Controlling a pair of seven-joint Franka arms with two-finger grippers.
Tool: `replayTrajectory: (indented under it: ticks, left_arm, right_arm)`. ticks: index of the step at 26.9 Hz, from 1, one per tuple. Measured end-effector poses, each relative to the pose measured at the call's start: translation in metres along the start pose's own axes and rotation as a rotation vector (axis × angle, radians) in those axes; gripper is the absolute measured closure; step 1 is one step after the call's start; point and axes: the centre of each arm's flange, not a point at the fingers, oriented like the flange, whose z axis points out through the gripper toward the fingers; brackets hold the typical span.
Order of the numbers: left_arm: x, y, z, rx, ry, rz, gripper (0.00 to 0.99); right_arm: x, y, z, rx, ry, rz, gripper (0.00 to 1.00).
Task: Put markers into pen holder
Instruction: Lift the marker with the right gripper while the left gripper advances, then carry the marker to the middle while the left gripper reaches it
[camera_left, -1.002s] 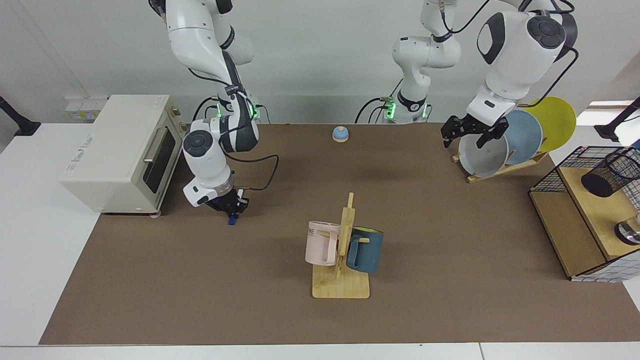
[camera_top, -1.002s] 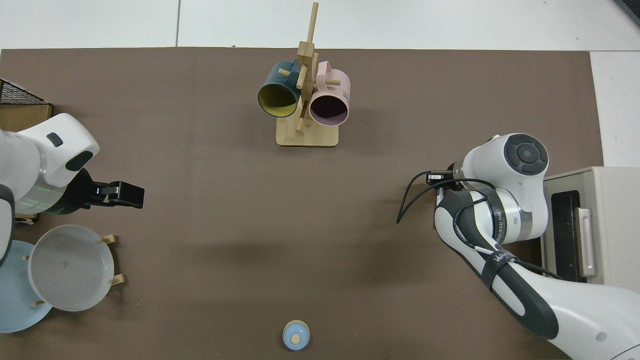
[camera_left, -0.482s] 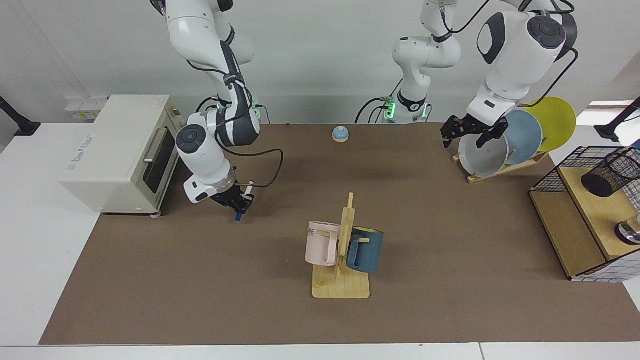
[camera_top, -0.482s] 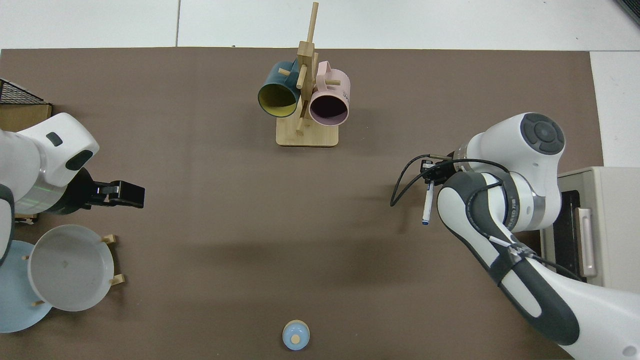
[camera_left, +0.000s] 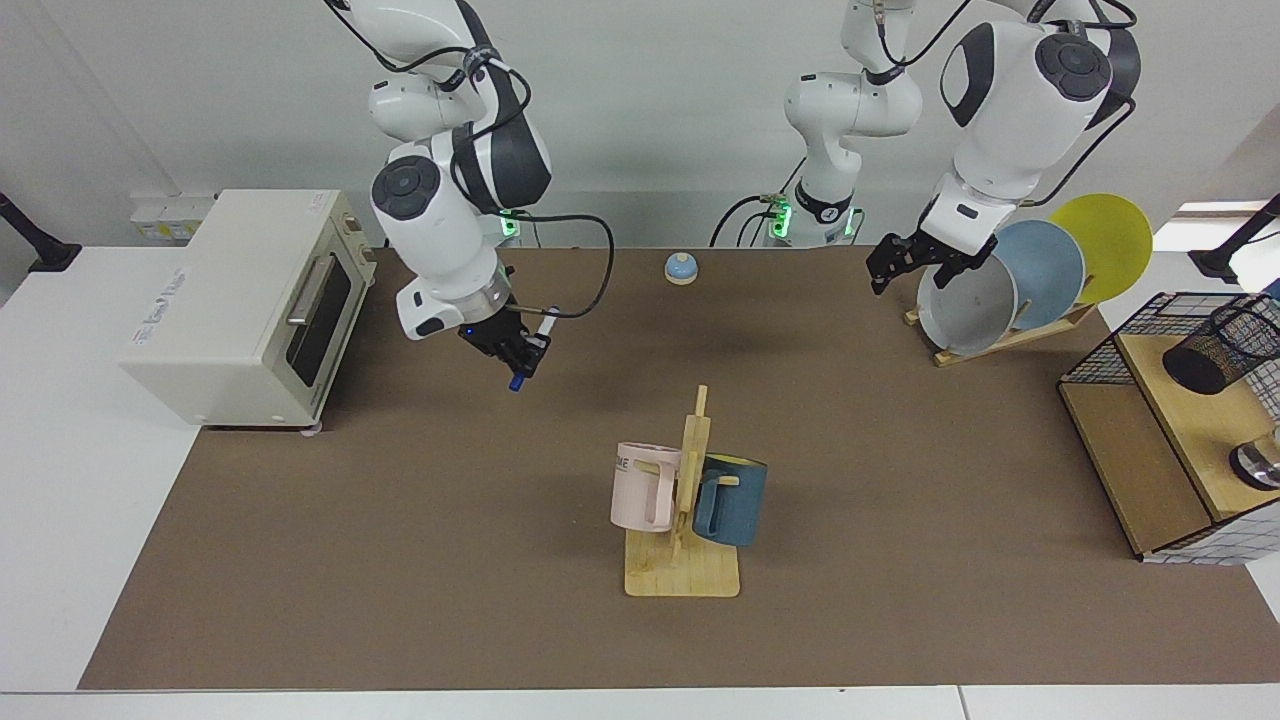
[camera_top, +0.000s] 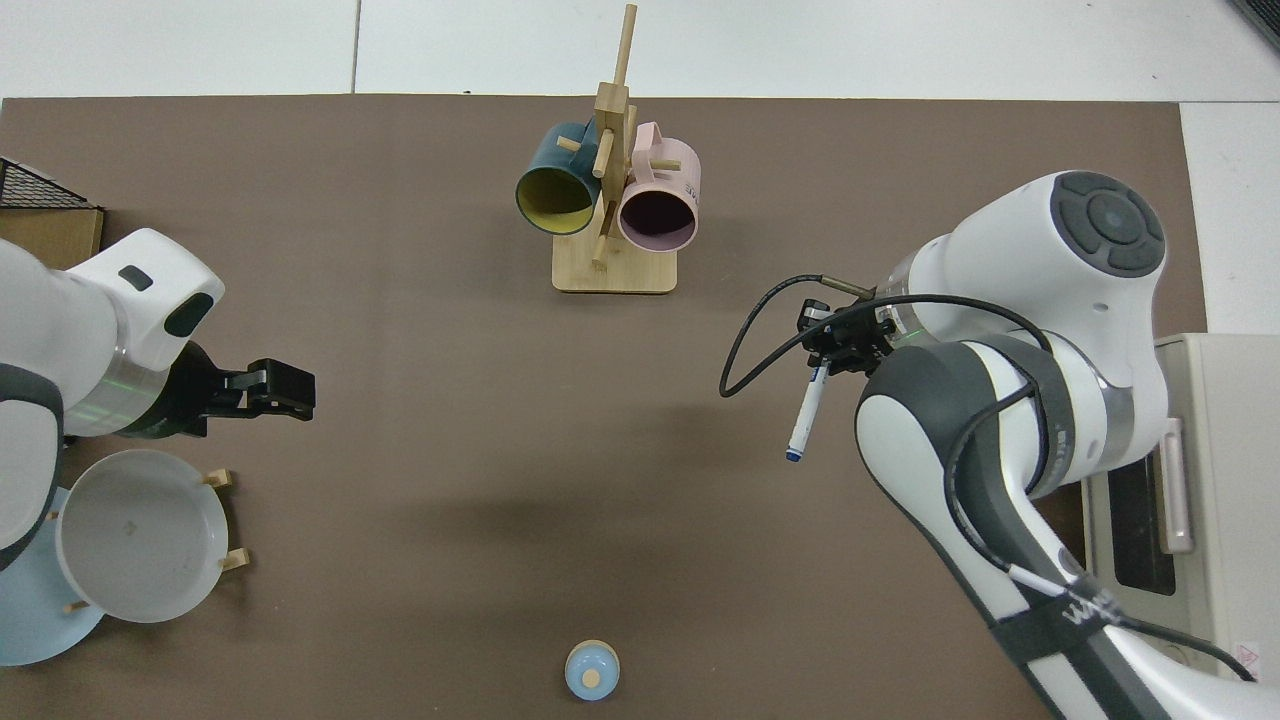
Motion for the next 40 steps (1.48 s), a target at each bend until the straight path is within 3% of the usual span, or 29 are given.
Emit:
replayTrajectory:
  ticks: [7, 13, 24, 33, 40]
  left_arm:
    - [-0.008, -0.001, -0.002, 0.012, -0.038, -0.147, 0.0]
    - [-0.019, 0.009, -0.004, 0.014, -0.066, -0.329, 0.0]
    - [-0.036, 0.048, -0.011, -0.047, -0.129, -0.494, 0.0]
    - [-0.039, 0.064, -0.017, -0.106, -0.128, -0.369, 0.0]
    - [-0.041, 0.083, -0.023, -0.214, -0.094, -0.068, 0.0]
  right_arm:
    - [-0.039, -0.023, -0.038, 0.001, -0.005, 0.101, 0.82]
    - [-0.07, -0.04, -0.066, 0.03, 0.018, 0.244, 0.82]
    - [-0.099, -0.06, -0.069, 0.036, 0.014, 0.365, 0.82]
    - [-0.108, -0.068, -0.069, 0.037, 0.012, 0.359, 0.82]
    - [-0.114, -0.073, -0.069, 0.043, 0.005, 0.347, 0.82]
